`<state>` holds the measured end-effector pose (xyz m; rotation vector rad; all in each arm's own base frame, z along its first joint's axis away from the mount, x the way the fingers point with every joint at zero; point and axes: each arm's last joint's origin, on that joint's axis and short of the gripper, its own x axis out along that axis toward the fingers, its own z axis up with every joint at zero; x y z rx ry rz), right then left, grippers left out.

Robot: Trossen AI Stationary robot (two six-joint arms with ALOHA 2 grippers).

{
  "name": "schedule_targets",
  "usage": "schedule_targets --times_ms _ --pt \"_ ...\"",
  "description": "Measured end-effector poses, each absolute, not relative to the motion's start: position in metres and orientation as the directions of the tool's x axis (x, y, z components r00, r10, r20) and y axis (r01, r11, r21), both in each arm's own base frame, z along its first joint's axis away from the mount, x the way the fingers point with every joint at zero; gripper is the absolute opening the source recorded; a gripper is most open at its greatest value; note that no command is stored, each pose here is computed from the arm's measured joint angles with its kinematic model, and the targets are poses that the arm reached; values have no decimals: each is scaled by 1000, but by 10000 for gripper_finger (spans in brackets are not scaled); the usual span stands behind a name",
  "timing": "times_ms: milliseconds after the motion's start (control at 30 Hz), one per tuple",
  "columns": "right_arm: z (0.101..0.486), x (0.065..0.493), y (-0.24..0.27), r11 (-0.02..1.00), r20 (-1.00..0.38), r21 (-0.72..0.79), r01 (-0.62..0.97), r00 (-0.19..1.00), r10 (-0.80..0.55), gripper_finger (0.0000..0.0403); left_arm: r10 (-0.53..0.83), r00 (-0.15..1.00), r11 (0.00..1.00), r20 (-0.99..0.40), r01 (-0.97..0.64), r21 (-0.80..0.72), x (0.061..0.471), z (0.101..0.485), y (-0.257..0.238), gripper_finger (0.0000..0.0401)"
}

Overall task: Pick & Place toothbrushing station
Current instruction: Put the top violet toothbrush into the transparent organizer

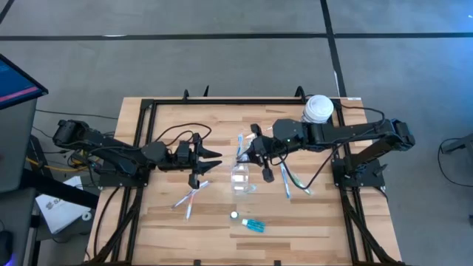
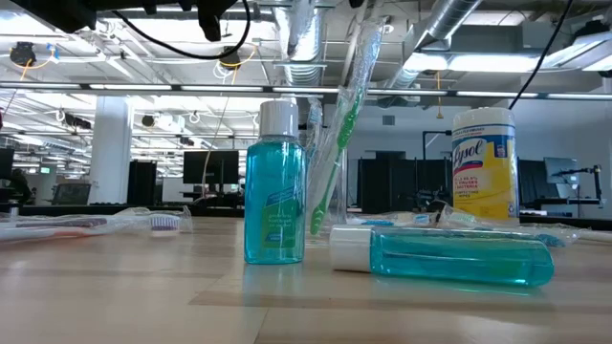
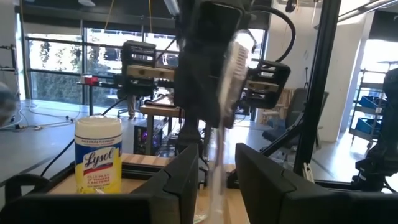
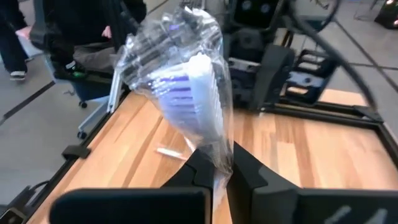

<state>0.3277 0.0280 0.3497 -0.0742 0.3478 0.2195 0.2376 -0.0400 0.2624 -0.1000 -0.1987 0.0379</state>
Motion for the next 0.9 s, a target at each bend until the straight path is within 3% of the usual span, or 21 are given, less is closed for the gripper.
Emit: schedule_targets --times_ms 500,900 --pt "340 319 62 940 -436 -41 -338 853 287 16 46 982 995 183 -28 -100 238 261 -40 102" --pt "303 315 70 942 -442 -43 -334 852 282 18 46 983 995 179 -29 -99 238 261 -40 102"
